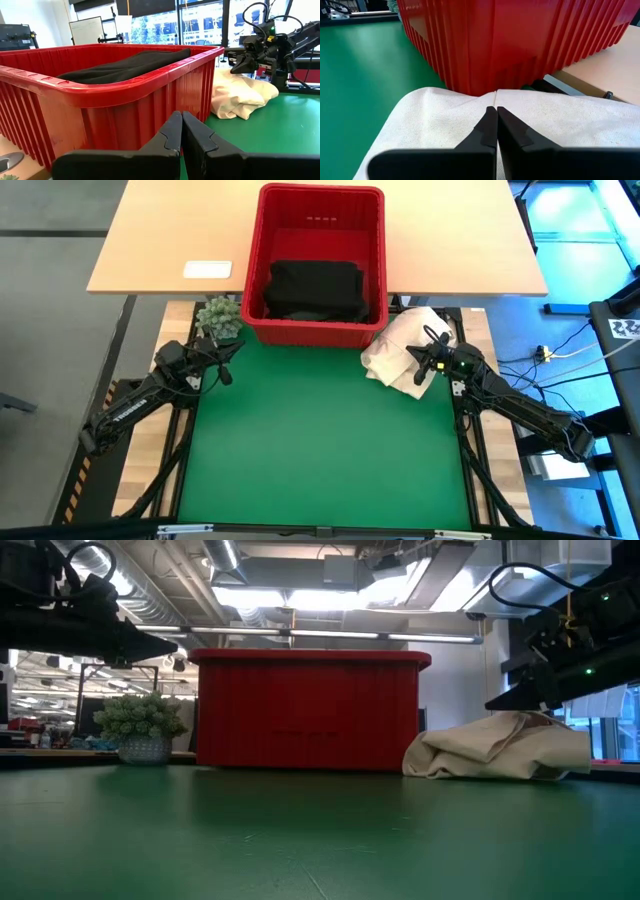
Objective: Fold laundry
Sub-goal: Return to Home Position
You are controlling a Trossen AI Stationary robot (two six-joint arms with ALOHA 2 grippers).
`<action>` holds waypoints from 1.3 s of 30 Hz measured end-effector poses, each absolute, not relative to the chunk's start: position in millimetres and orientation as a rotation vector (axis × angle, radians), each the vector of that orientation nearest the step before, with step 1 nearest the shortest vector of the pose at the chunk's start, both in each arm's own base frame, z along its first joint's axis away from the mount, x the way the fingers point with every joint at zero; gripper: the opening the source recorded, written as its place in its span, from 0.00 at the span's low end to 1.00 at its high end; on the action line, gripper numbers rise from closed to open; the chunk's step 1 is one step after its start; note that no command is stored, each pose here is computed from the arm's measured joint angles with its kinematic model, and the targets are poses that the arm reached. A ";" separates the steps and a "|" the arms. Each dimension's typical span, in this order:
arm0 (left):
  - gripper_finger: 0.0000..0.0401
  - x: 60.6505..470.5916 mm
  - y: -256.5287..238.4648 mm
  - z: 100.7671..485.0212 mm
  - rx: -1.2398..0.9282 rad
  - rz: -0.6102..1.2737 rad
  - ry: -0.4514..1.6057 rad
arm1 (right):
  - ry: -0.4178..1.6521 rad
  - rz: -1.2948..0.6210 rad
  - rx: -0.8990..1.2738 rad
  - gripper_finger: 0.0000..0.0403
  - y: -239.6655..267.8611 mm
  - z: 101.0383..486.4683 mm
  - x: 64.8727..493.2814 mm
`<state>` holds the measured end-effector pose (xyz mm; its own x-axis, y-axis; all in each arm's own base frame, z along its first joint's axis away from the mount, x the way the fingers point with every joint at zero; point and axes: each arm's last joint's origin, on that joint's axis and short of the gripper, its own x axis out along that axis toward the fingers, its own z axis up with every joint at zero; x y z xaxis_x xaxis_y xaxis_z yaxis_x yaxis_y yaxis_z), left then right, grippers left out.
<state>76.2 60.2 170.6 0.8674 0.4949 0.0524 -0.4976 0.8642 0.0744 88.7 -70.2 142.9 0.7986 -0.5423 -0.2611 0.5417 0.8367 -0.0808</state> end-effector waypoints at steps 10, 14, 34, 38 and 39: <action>0.00 76.2 60.2 170.6 0.086 0.520 -0.032 | 0.281 -0.581 -0.002 0.01 -70.2 142.9 88.7; 0.00 76.2 60.2 170.6 0.087 0.520 -0.032 | 0.281 -0.581 -0.002 0.01 -70.2 142.9 88.7; 0.00 76.2 60.2 170.6 0.086 0.520 -0.032 | 0.281 -0.581 -0.002 0.01 -70.2 142.9 88.7; 0.00 76.2 60.2 170.6 0.087 0.520 -0.032 | 0.281 -0.581 -0.002 0.01 -70.2 142.9 88.7; 0.00 76.2 60.2 170.6 0.087 0.520 -0.032 | 0.281 -0.581 -0.002 0.01 -70.2 142.9 88.7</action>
<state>76.2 60.2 170.6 0.8675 0.4947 0.0527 -0.4974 0.8643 0.0744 88.7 -70.2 142.9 0.7988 -0.5419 -0.2614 0.5413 0.8369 -0.0809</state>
